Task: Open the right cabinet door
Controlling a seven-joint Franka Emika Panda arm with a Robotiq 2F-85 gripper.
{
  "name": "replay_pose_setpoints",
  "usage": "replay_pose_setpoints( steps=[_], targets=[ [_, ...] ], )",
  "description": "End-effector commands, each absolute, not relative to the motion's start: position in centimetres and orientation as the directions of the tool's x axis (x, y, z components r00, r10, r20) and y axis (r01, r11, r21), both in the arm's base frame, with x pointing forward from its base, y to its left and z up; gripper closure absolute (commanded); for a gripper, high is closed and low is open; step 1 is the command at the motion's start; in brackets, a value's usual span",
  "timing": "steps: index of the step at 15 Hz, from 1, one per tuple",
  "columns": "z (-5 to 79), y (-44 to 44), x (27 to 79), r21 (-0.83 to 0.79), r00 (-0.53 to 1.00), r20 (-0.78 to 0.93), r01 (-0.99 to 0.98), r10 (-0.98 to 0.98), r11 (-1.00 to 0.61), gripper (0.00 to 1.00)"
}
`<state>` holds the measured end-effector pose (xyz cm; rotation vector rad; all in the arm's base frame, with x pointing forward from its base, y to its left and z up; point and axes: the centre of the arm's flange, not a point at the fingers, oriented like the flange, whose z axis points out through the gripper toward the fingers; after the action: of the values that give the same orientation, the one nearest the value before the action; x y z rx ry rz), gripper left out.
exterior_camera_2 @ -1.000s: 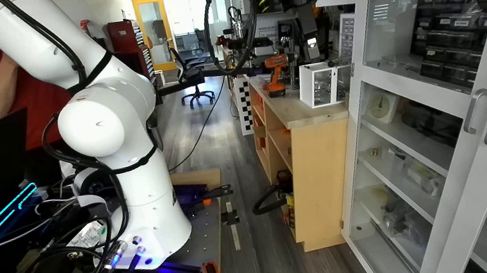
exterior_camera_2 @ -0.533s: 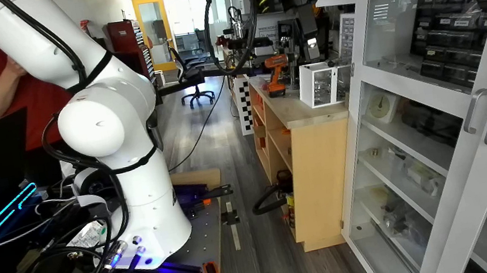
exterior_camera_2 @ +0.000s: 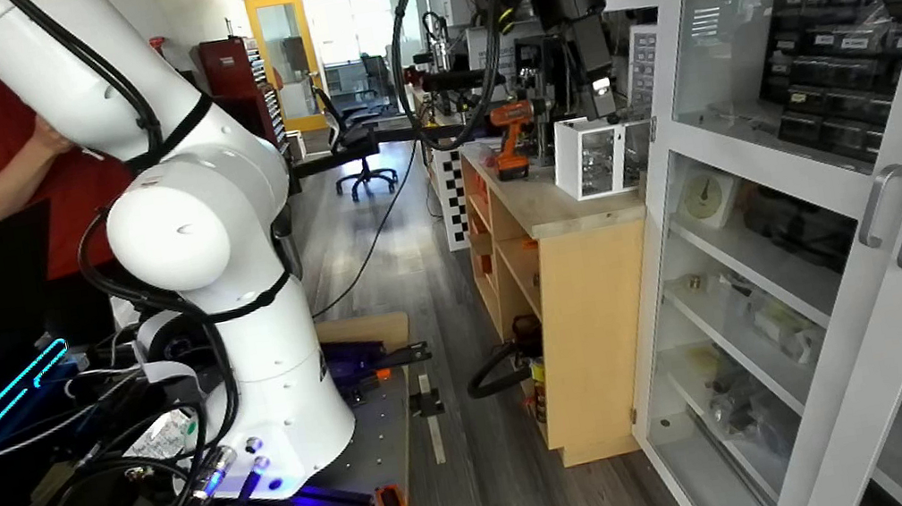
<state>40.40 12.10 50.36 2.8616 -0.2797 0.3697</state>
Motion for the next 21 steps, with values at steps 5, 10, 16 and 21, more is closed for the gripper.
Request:
replay_pose_setpoints(
  steps=[5,10,16,21],
  targets=[
    [47.3,9.6,44.7,0.232,0.937,0.333,-0.191,-0.107,-0.954,0.0],
    [44.7,8.1,47.8,0.241,0.928,0.369,-0.154,-0.056,-0.958,0.0],
    [42.8,6.7,50.6,0.214,0.903,0.43,-0.112,-0.009,-0.971,0.0],
    [42.6,7.0,50.0,0.204,0.912,0.41,-0.123,-0.029,-0.971,0.0]
  ],
)
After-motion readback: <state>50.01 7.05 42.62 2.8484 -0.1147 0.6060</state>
